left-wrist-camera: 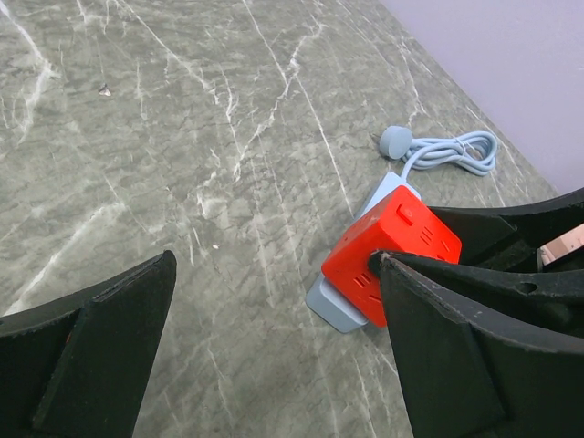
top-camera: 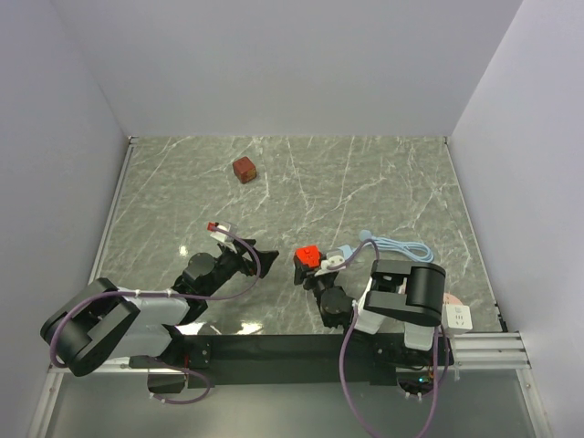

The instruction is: Insert the plug

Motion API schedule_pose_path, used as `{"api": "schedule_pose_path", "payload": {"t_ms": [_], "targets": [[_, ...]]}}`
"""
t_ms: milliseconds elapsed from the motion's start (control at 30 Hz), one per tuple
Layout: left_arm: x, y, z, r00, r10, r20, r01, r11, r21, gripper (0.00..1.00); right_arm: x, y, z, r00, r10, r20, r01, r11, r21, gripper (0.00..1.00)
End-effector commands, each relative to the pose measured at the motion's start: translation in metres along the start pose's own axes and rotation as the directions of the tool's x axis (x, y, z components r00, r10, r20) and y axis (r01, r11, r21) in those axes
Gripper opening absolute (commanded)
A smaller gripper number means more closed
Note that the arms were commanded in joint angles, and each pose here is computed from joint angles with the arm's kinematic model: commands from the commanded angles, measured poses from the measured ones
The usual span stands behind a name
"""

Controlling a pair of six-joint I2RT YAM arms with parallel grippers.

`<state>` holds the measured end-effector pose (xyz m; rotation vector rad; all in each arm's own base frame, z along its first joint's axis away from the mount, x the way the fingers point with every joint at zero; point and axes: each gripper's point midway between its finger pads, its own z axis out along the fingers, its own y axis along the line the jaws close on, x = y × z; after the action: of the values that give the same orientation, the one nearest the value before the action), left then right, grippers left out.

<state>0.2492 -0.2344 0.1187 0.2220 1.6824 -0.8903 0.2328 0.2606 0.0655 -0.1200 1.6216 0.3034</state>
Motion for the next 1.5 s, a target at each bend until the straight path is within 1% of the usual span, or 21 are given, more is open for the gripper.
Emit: {"api": "schedule_pose_path", "payload": {"t_ms": [0,100,233,267,367,433,467,567,633,733,767,833,867,1100,1200,1300,1400,1467], "targets": [[-0.012,-0.006,0.002,0.999,0.006,0.042,-0.007,1.0,0.028,1.0,0.02,-0.003,-0.005,0.999,0.036,-0.026,-0.037,0.999,-0.037,0.0],[-0.012,-0.006,0.001,0.999,0.004,0.039,-0.005,1.0,0.03,0.99,0.028,0.002,-0.004,0.998,0.043,-0.055,-0.045,0.998,-0.041,0.0],[-0.013,-0.004,0.0,0.999,0.003,0.044,-0.004,1.0,0.026,1.0,0.041,-0.003,-0.007,0.995,0.054,-0.085,-0.057,0.998,-0.03,0.0],[-0.013,-0.004,-0.001,0.999,0.004,0.046,-0.005,1.0,0.029,0.99,0.051,-0.004,-0.009,0.993,0.03,-0.117,-0.033,0.999,-0.023,0.0],[-0.013,-0.004,-0.001,0.999,0.003,0.045,-0.004,0.999,0.031,0.99,0.06,0.003,-0.009,0.99,0.005,-0.139,-0.01,0.999,-0.036,0.0],[-0.012,-0.004,0.0,0.999,0.003,0.042,-0.004,0.999,0.034,0.99,0.061,0.006,-0.008,0.99,-0.003,-0.144,-0.002,0.999,-0.039,0.0],[-0.012,-0.003,0.0,0.999,0.001,0.044,-0.003,0.999,0.033,0.99,0.066,0.003,-0.009,0.986,-0.038,-0.162,0.033,0.999,-0.033,0.0],[-0.013,-0.003,-0.001,0.999,0.003,0.047,-0.004,0.999,0.034,1.0,0.069,0.008,-0.009,0.979,-0.083,-0.189,0.077,0.996,-0.039,0.0],[-0.014,-0.002,-0.001,0.999,0.001,0.049,-0.003,0.999,0.034,1.0,0.065,0.008,-0.01,0.979,-0.081,-0.185,0.073,0.996,-0.049,0.0],[-0.013,-0.001,-0.001,0.999,0.003,0.047,-0.004,0.999,0.032,0.99,0.07,0.011,-0.011,0.969,-0.117,-0.22,0.106,0.993,-0.062,0.0],[-0.013,-0.001,0.0,0.999,0.001,0.045,-0.003,0.999,0.032,1.0,0.076,0.011,-0.014,0.957,-0.155,-0.245,0.141,0.987,-0.075,0.0],[-0.013,-0.002,0.0,0.999,0.002,0.045,-0.004,0.999,0.043,1.0,0.076,0.018,-0.014,0.953,-0.166,-0.253,0.145,0.985,-0.097,0.0],[-0.013,-0.001,-0.001,0.999,-0.001,0.045,0.0,0.999,0.042,0.99,0.081,0.017,-0.017,0.943,-0.19,-0.274,0.167,0.98,-0.106,0.0],[-0.016,-0.001,-0.004,0.998,-0.005,0.059,0.002,0.999,0.049,0.99,0.1,0.022,-0.027,0.905,-0.241,-0.35,0.199,0.968,-0.152,0.0],[-0.017,0.0,-0.006,0.998,-0.006,0.062,0.003,0.999,0.049,0.99,0.108,0.02,-0.034,0.897,-0.231,-0.378,0.183,0.97,-0.159,0.0],[-0.018,0.0,-0.006,0.998,-0.009,0.067,0.005,0.999,0.053,0.99,0.115,0.02,-0.039,0.896,-0.191,-0.4,0.141,0.979,-0.15,0.0],[-0.018,0.0,-0.005,0.998,-0.01,0.066,0.006,0.998,0.056,0.99,0.129,0.032,-0.048,0.884,-0.193,-0.426,0.132,0.977,-0.17,0.0],[-0.017,0.002,-0.006,0.998,-0.01,0.063,0.007,0.999,0.05,1.0,0.145,0.037,-0.058,0.865,-0.208,-0.457,0.136,0.973,-0.185,0.0]]}}
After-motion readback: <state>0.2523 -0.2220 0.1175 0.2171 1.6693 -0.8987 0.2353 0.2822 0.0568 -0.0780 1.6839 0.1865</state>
